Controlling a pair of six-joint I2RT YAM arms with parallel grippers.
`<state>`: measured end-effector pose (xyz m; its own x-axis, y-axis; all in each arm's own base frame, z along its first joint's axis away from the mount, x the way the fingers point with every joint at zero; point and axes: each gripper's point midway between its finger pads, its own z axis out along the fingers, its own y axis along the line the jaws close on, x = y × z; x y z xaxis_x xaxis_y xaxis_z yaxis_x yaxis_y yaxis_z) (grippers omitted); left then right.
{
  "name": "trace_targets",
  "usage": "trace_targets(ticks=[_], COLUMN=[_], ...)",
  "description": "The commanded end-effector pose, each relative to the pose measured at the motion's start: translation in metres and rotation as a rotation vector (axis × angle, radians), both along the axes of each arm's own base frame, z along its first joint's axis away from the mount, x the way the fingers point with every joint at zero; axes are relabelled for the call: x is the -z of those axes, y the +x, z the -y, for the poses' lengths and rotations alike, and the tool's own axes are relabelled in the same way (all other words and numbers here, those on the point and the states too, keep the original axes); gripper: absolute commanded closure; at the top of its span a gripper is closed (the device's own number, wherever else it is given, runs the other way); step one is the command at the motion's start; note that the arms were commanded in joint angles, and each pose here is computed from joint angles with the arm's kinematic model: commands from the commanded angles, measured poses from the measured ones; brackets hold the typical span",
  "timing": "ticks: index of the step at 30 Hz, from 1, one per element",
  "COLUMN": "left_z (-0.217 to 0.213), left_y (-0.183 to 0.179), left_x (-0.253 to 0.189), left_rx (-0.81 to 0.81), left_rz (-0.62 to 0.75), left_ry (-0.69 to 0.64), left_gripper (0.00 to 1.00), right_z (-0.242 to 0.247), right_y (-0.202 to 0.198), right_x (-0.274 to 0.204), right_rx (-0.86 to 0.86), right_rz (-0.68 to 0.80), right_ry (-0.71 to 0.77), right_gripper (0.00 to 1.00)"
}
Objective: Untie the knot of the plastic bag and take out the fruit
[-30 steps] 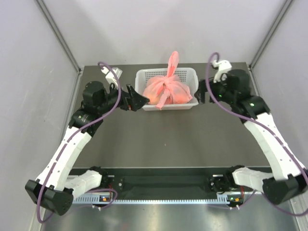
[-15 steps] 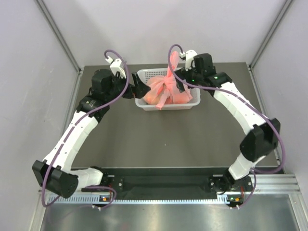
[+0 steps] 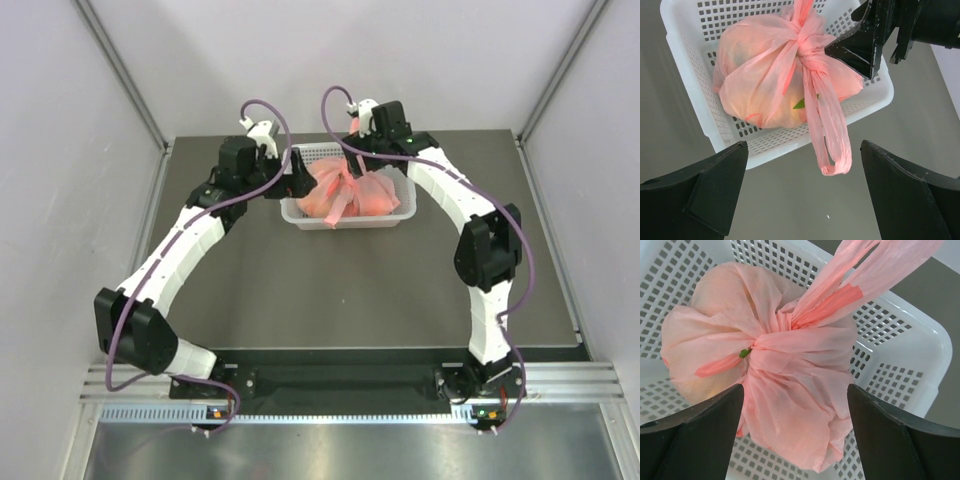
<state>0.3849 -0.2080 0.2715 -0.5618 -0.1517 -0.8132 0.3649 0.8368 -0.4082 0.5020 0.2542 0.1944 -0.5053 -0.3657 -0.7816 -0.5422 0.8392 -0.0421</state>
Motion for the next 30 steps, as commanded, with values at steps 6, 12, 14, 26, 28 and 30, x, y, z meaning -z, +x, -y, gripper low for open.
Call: trace_targets(ticks=[6,12,14,26,28,30], left_z=[0.012,0.018,0.020,0.036,0.046,0.051], left_y=[0.043,0.069,0.077,0.149,0.151,0.152], left_x=[-0.015,-0.001,0.005,0.069,0.072,0.082], left_rx=[-0.013,-0.019,-0.016,0.004,0.050,0.076], left_rz=[0.091,0.106,0.113,0.078,0.086,0.079], left_ry=[0.002,0.023,0.040,0.180,0.164,0.161], left_gripper=[0.01,0.02,0.02,0.02,0.02,0.02], right_z=[-0.002,0.002,0.003,0.003,0.000,0.002], right_y=[0.006,-0.003,-0.006,-0.021,-0.023,-0.025], right_x=[0.018,0.031,0.035,0.025,0.015,0.012], right_rx=[0.006,-0.016,-0.020,-0.065,-0.085,-0.084], right_rz=[-0.043,-0.093,-0.103,-0.115,-0.110,-0.124], right_ry=[0.002,0.020,0.024,0.110,0.171,0.212], right_gripper=[0.29,0.72,0.87,1.00,1.00,1.00])
